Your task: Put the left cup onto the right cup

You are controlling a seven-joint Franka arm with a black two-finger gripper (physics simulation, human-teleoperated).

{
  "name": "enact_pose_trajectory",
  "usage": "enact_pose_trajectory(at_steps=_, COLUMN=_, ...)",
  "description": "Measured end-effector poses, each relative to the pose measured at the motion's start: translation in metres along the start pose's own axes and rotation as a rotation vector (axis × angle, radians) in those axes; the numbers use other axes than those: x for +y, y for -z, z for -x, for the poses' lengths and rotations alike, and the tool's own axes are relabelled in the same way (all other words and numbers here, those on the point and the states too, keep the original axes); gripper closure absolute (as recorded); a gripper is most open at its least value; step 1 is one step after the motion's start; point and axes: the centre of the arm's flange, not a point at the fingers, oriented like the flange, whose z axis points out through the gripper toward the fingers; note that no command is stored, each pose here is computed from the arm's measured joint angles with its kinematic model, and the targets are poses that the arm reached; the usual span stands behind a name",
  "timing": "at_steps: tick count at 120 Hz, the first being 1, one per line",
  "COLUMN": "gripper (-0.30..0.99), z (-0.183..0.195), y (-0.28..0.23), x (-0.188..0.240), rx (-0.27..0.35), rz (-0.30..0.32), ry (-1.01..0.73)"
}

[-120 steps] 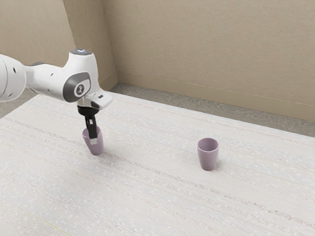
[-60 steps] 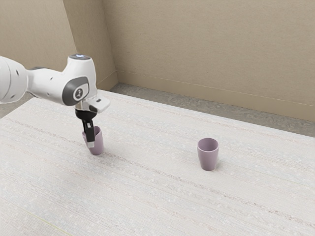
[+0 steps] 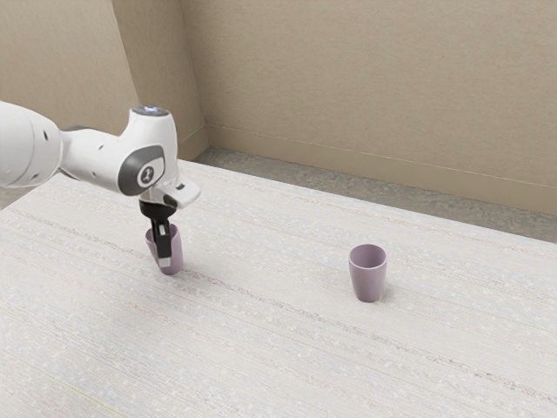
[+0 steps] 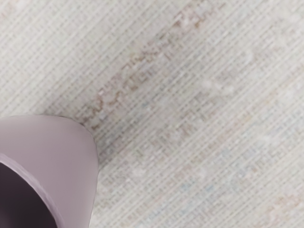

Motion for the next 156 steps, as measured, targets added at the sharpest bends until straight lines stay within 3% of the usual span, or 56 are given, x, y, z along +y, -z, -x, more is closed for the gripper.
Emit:
enact_pose_trajectory(at_steps=37, gripper=0.5, z=0.006, y=-0.007, x=-0.008, rx=-0.023, rz=-0.02, ry=-0.012)
enact_pose_trajectory(at_steps=69, gripper=0.71, z=0.015, y=-0.014, x=-0.018, rx=-0.045, rz=-0.054, ry=-0.03)
enact_pose_trajectory(at_steps=156, gripper=0.79, z=0.004, y=0.016, x=-0.019, rx=-0.013, rz=-0.159, ry=-0.088)
